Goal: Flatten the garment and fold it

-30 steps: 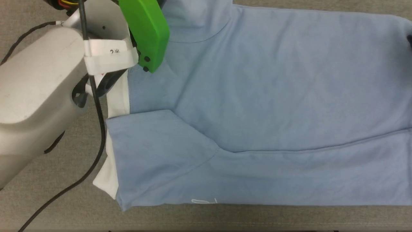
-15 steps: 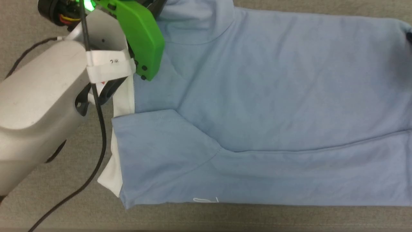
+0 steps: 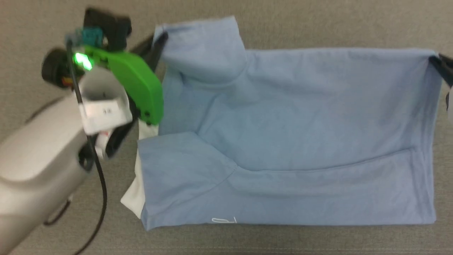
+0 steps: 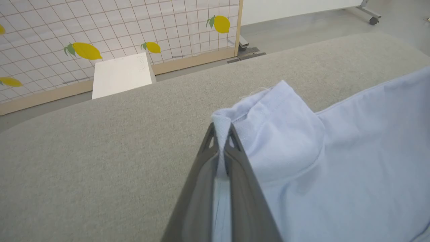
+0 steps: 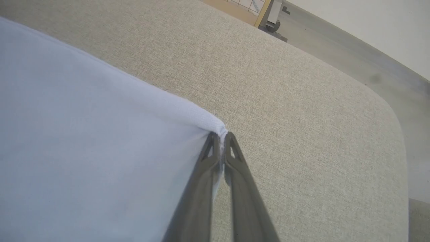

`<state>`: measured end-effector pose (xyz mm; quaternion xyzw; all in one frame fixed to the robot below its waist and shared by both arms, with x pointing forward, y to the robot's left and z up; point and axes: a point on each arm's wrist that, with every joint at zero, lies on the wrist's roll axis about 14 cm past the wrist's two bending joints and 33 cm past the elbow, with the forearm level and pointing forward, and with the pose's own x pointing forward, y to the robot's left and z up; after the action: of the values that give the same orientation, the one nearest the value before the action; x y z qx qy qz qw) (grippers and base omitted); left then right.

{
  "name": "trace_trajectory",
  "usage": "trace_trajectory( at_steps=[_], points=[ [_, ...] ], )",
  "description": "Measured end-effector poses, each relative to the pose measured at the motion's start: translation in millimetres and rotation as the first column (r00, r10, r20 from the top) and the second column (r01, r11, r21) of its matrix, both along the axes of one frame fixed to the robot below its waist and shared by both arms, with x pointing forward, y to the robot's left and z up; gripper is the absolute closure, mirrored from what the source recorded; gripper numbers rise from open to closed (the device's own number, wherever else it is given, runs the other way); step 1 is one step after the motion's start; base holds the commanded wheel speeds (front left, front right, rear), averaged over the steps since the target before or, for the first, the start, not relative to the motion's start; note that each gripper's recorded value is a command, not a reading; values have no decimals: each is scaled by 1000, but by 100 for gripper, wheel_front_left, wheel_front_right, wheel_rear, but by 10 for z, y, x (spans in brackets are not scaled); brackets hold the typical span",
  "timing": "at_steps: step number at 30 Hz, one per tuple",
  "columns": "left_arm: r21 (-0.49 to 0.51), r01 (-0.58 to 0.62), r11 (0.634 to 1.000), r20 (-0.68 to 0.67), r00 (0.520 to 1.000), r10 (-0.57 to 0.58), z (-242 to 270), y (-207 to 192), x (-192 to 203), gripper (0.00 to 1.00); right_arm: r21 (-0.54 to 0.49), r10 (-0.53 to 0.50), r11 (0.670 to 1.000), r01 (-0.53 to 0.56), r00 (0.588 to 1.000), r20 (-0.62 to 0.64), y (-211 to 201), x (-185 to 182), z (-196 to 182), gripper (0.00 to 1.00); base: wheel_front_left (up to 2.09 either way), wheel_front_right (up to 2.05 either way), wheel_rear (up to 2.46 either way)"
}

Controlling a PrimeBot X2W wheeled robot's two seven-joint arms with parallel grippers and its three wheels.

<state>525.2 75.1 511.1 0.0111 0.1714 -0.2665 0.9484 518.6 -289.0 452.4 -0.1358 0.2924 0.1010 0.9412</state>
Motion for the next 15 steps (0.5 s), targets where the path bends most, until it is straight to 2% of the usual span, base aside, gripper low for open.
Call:
trace_trajectory(
  at_steps=[11, 15],
  points=[
    [1, -55, 998, -99, 994, 55, -58, 153, -875, 100, 79, -53, 995, 53, 999, 3, -47, -655, -102, 100, 0, 0, 0],
    [56, -70, 996, -216, 973, 80, -352, 330, -1276, 100, 71, -44, 996, 48, 997, -56, 4, -910, -310, 100, 0, 0, 0]
  ],
)
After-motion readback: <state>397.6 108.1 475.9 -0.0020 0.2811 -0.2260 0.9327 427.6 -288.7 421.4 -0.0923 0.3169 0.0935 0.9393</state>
